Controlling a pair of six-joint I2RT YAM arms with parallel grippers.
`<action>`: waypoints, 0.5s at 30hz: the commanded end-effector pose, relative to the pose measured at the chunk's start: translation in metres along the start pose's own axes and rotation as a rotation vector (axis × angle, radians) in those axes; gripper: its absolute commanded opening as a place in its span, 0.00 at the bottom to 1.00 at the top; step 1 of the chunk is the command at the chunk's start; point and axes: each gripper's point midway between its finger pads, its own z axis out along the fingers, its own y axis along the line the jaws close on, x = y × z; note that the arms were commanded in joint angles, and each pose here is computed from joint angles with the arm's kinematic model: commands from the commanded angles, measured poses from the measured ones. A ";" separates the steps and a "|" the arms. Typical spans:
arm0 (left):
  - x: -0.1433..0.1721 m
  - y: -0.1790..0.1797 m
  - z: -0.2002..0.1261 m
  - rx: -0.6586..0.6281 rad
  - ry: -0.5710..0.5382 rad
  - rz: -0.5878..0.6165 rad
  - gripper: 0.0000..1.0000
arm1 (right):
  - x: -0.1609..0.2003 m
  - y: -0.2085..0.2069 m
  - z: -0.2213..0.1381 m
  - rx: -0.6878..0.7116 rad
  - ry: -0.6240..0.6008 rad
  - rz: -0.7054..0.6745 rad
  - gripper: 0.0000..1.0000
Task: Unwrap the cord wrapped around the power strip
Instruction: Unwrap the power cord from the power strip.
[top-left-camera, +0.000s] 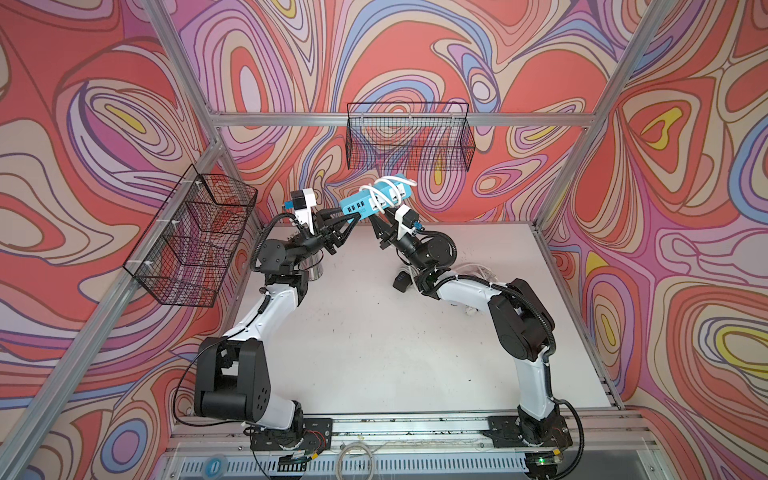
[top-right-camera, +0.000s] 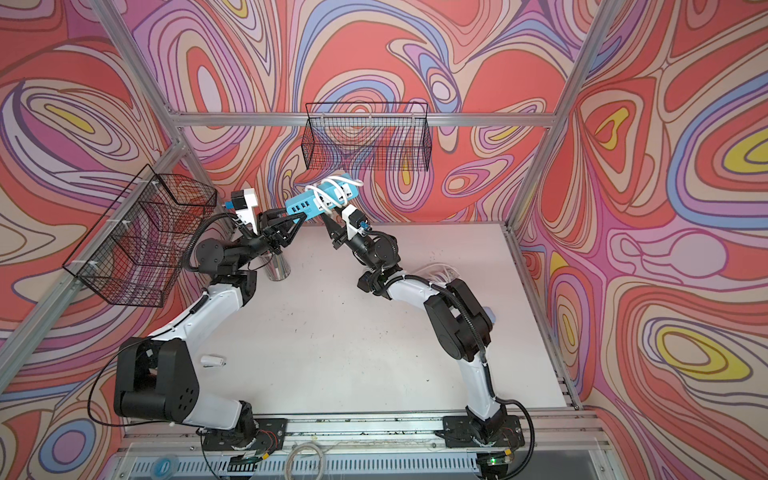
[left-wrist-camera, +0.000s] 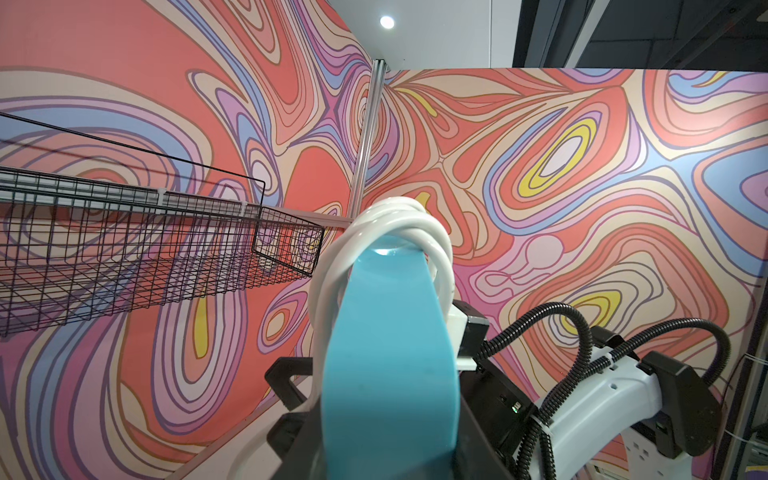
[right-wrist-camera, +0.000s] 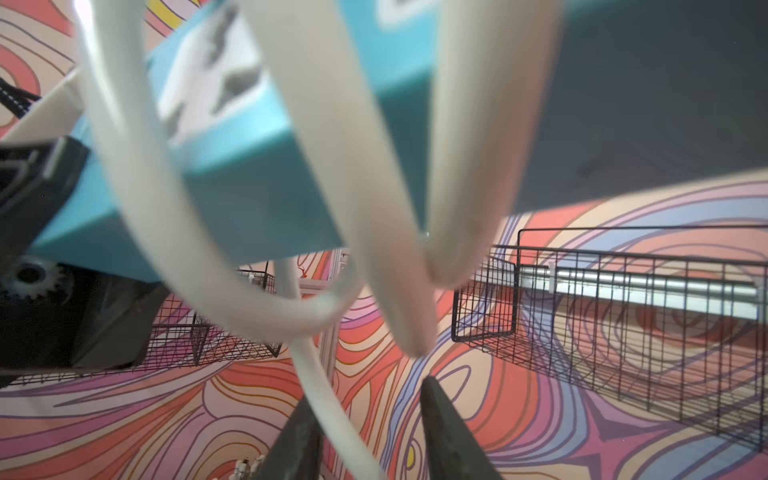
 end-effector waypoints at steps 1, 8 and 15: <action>-0.032 -0.022 0.004 0.053 -0.084 0.112 0.00 | 0.016 0.003 0.000 -0.011 0.031 0.024 0.30; -0.035 -0.023 0.002 0.048 -0.088 0.124 0.00 | 0.024 0.001 -0.004 0.003 0.089 0.054 0.00; -0.039 -0.018 -0.003 0.026 -0.097 0.131 0.00 | 0.017 -0.019 -0.020 0.060 0.148 0.077 0.00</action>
